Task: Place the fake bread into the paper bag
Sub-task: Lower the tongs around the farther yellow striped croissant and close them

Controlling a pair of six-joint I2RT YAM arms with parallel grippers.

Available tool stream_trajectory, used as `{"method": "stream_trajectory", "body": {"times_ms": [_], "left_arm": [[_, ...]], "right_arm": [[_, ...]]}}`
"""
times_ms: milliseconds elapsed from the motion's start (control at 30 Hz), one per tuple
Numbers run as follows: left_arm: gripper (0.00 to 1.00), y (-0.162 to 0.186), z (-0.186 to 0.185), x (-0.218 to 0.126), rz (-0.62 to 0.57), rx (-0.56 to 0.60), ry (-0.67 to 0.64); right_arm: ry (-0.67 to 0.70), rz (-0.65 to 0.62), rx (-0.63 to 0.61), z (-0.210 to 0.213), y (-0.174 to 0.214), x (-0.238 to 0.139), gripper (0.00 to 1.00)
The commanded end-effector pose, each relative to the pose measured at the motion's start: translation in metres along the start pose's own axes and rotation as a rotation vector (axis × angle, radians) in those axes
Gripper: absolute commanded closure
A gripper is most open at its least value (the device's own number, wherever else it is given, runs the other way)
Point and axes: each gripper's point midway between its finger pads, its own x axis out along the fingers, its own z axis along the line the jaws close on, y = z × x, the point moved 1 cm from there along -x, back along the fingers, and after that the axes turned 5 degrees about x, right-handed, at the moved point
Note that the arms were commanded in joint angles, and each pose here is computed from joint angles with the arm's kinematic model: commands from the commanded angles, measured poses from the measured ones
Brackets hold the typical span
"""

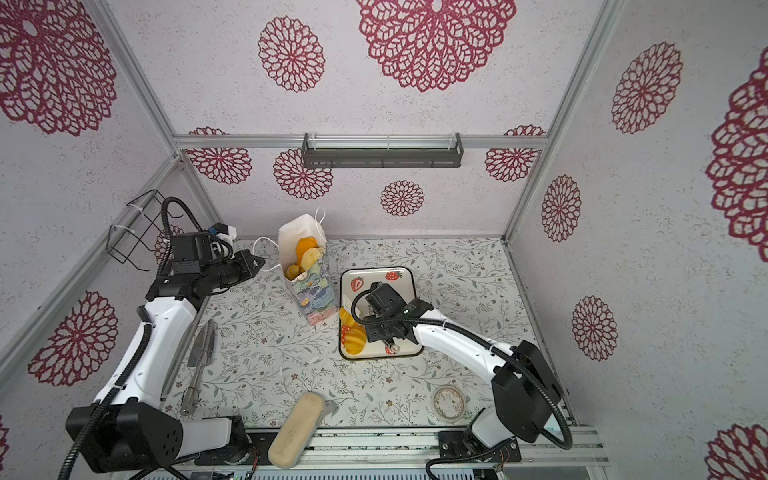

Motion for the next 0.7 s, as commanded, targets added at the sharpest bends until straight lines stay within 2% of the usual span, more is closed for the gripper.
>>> {"method": "stream_trajectory", "body": {"times_ms": [0,667], "left_arm": [[1.00,-0.001,0.000,-0.001,-0.011,0.005,-0.003],[1.00,-0.002,0.000,-0.001,-0.013,0.009,-0.006]], "right_arm": [[-0.034,-0.028,0.006,0.007,-0.008,0.000,0.39],[-0.030,0.021,-0.018,0.008,0.001,0.018,0.39]]}}
